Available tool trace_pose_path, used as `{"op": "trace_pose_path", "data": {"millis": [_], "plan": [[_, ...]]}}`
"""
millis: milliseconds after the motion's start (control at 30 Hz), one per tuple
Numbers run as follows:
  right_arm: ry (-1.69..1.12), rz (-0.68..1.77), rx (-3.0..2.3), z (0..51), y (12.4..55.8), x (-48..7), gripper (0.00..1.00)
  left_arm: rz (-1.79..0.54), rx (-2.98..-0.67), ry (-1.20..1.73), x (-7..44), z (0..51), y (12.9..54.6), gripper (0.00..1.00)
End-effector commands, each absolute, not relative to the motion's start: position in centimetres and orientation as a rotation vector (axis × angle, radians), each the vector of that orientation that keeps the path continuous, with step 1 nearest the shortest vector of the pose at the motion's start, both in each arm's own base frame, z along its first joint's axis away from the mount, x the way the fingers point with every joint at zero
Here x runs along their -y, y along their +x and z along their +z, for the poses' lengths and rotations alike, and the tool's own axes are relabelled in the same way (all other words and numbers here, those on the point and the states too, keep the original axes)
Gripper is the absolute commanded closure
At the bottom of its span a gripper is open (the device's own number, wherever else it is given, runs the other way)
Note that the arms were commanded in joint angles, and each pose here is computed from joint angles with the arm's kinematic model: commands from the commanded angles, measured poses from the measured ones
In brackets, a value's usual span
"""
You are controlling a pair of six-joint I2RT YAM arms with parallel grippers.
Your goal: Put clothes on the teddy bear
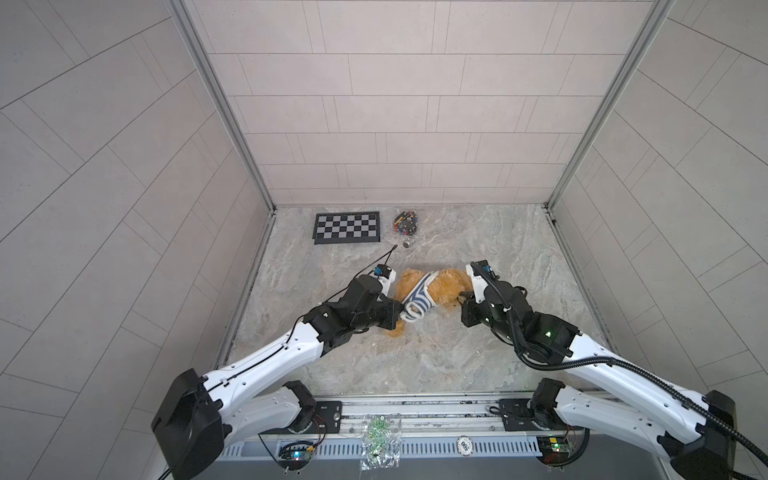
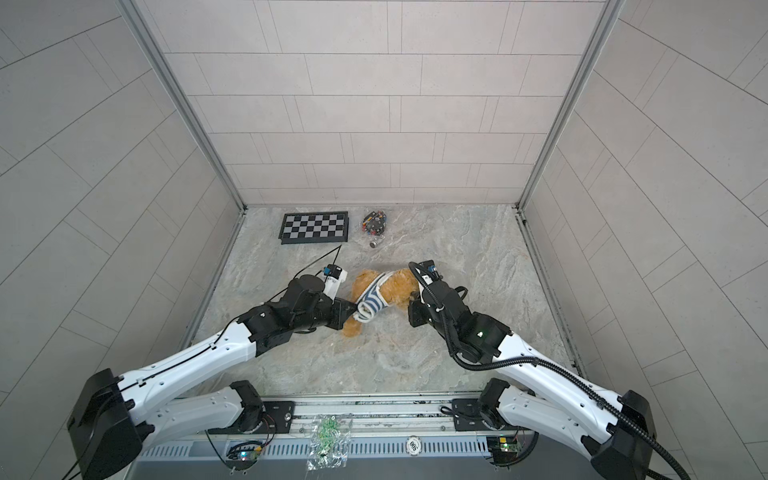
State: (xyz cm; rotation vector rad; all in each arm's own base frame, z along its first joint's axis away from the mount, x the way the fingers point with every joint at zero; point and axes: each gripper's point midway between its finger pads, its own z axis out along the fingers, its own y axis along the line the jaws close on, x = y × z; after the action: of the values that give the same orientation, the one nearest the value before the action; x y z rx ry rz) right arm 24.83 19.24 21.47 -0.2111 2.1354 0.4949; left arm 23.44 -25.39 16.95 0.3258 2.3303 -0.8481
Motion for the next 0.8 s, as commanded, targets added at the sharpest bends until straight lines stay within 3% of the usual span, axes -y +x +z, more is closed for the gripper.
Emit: {"op": "trace_pose_path", "data": {"millis": [0,167,367,767], "plan": [[-0.121,0.570,-2.073,24.5,25.2,-19.2,1.00,-0.921,-2.240,0.291,26.5,20.0,25.0,0.92],[-0.099,0.603,-2.152,23.9,25.2,-20.0,1.00,-0.877,-2.240,0.293,25.9,20.1,25.6,0.90],[-0.163,0.705,-2.185,25.0,25.1,-22.4,1.00,-0.832,-2.204,0.246,23.4,20.8,26.3,0.74],[-0.105,0.795,-2.163,26.2,25.7,-22.9,1.00,-0.915,-2.123,0.261,22.2,23.6,25.5,0.55]]}}
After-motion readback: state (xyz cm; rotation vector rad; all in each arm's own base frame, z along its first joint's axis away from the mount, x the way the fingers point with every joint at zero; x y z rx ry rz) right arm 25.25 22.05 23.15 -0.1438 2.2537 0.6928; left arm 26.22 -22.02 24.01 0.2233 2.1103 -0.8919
